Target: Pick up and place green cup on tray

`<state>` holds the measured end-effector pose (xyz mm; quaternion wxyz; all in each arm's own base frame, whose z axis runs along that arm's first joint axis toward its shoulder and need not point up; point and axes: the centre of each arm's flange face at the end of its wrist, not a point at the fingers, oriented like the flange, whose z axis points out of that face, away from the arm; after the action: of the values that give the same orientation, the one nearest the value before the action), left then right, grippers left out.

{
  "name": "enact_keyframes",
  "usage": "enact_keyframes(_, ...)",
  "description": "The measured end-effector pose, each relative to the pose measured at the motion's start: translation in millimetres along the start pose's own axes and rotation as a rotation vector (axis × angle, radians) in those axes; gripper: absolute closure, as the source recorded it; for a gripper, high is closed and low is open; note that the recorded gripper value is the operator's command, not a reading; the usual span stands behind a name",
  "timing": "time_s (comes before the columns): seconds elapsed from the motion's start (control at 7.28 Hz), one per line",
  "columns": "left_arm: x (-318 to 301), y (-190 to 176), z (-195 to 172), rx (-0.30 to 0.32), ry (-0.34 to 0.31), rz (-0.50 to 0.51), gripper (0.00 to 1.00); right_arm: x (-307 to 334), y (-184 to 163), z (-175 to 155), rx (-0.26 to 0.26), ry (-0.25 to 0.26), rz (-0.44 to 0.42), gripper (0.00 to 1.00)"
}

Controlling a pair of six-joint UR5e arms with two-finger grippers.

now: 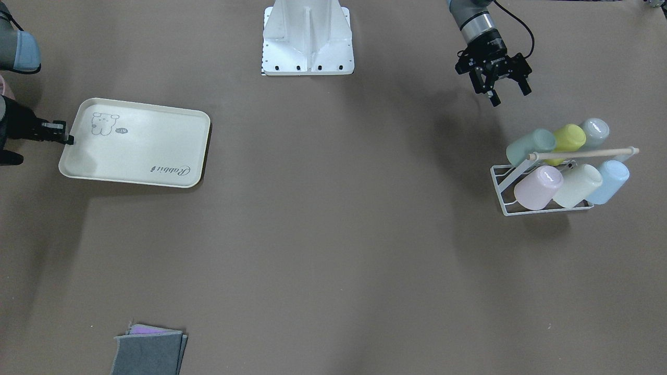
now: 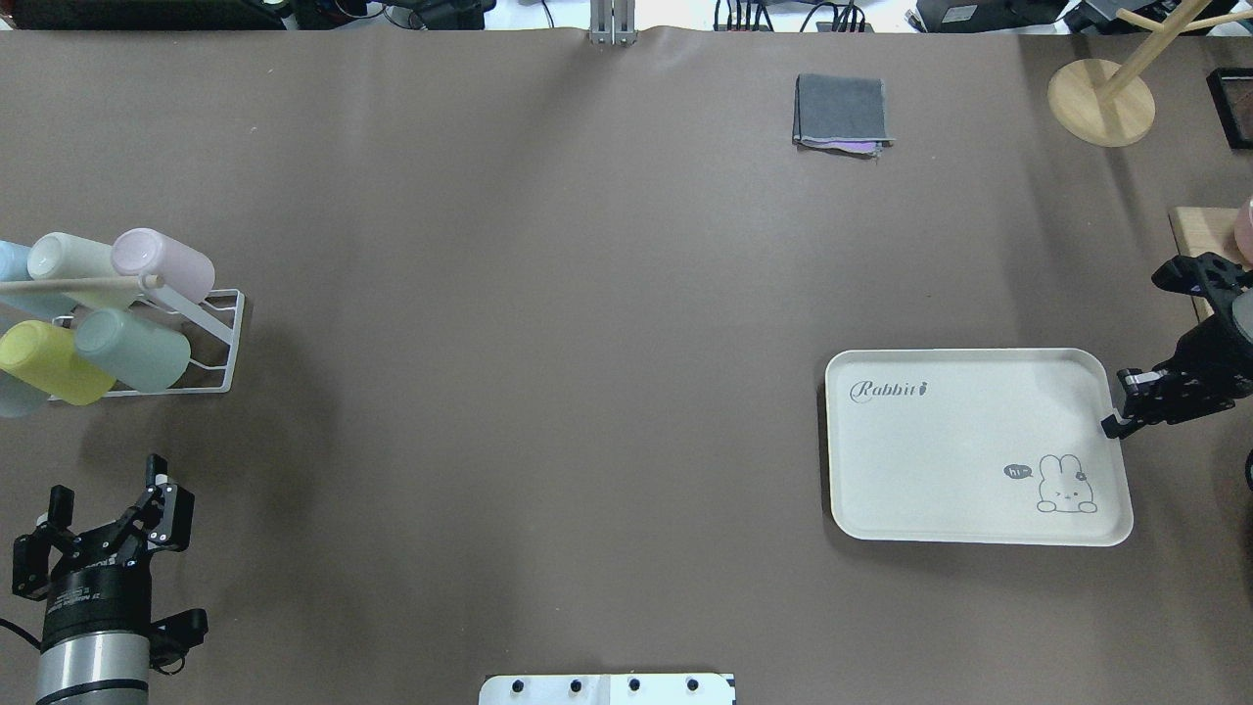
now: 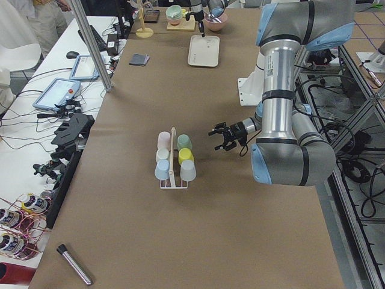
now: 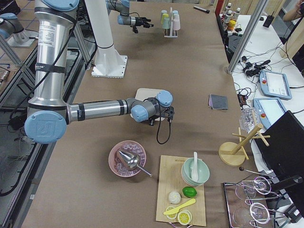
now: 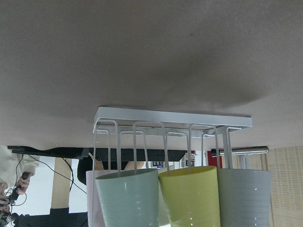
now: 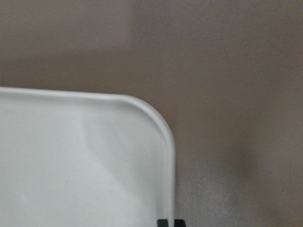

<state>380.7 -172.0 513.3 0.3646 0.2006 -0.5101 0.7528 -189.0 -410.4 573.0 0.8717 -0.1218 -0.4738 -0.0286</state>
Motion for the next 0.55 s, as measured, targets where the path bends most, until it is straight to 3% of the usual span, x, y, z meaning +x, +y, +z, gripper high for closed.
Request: enact_keyframes(0.55, -9, 6, 15, -0.027, 0.012, -0.045, 0.02, -3, 6, -16, -0.023, -0.102, -0.022, 1.00)
